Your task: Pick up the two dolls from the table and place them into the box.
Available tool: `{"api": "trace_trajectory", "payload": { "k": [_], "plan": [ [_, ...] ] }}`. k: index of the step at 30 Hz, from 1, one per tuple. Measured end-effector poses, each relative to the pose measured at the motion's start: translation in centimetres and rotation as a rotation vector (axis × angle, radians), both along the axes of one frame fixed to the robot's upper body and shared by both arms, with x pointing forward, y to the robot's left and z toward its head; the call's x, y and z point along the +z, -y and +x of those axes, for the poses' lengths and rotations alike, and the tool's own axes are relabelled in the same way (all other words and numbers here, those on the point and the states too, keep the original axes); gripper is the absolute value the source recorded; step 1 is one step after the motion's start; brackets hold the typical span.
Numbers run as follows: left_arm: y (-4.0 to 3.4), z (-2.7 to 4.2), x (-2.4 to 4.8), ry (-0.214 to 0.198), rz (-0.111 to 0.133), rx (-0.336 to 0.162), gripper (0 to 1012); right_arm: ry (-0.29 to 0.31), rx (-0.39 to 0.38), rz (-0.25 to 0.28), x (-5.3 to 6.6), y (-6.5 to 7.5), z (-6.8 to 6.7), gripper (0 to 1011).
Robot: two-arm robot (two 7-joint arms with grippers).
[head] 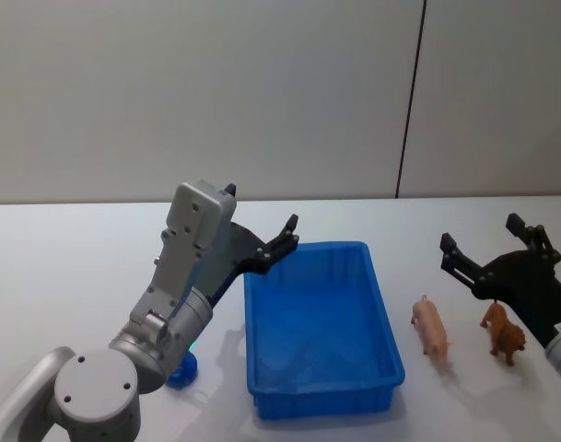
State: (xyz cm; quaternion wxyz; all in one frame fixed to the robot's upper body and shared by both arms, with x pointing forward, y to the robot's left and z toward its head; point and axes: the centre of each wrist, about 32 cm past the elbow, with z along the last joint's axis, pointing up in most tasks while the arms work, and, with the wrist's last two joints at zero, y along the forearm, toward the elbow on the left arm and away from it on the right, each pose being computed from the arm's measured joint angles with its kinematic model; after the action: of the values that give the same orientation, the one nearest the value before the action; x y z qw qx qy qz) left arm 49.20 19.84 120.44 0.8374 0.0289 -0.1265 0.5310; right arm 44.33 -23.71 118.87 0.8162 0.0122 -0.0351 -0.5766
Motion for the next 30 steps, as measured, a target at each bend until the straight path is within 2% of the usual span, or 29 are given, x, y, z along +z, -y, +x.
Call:
{"api": "trace_trajectory", "payload": {
  "k": [16,21,30],
  "plan": [
    [0.0,0.0,0.0,0.0,0.0,0.0,1003,-0.003,-0.005,-0.005,-0.1,0.2,-0.2,1001],
    [0.0,0.0,0.0,0.0,0.0,0.0,1003,-0.009,-0.025,-0.011,-0.2,0.9,-0.9,1001],
    [0.0,0.0,0.0,0.0,0.0,0.0,1003,-0.052,-0.103,-0.03,-0.8,2.9,-3.2,1001]
  ]
}}
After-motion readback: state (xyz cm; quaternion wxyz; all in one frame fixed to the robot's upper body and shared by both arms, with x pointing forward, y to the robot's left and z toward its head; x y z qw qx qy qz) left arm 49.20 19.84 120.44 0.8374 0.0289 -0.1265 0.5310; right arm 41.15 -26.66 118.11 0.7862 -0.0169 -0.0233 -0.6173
